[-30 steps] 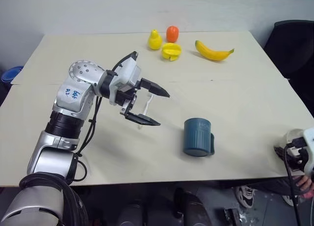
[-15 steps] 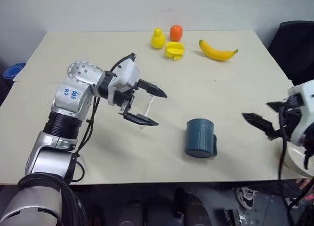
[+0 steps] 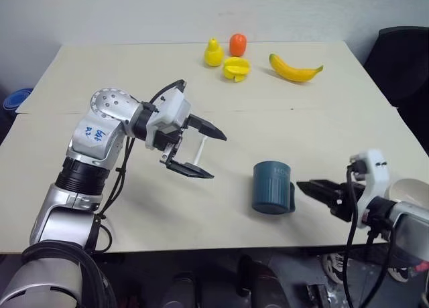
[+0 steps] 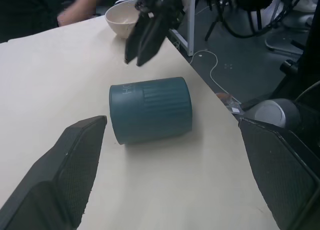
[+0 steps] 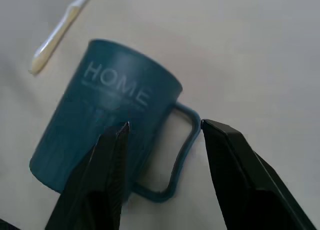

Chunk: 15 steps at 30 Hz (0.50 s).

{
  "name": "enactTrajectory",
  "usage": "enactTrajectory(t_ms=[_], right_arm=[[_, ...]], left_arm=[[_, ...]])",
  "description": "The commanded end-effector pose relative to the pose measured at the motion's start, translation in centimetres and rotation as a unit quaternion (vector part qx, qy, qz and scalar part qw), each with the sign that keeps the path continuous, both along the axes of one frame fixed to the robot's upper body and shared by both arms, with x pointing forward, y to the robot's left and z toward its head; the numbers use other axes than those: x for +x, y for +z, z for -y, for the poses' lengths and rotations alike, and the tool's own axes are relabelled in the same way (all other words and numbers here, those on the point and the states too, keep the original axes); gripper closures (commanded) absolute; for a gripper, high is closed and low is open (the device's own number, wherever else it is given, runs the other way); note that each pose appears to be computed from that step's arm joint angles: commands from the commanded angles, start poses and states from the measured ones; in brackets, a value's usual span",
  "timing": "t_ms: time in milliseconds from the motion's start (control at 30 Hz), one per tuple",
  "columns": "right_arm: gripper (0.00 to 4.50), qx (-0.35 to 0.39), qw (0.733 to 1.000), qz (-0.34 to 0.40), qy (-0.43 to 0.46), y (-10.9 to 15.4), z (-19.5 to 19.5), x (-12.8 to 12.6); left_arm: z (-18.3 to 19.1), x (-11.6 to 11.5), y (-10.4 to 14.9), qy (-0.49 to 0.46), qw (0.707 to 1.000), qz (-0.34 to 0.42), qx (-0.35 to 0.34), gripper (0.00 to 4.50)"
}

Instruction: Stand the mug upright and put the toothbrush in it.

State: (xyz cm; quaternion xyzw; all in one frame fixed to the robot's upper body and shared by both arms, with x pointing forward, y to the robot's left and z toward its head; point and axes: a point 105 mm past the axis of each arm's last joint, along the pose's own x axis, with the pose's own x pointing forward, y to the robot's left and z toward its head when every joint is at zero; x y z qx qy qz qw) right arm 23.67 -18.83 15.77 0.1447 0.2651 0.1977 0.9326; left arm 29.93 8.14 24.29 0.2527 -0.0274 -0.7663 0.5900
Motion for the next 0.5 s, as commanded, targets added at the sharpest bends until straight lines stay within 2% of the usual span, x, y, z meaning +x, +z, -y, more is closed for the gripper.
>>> enactTrajectory(t_ms=[33,500], right_arm=[[2.13,0.038,0.999,-0.028,-0.024,0.4,-0.9,0.2],[2.13,0.028,0.995,-0.094,-0.012,-2.2,-2.8,2.8]], left_arm=[[-0.1,-0.8,1.0,-0.029,0.999,0.018,0.011,0.00],[-0.1,-0.7,1.8,-0.025,0.999,0.025,0.015,0.00]])
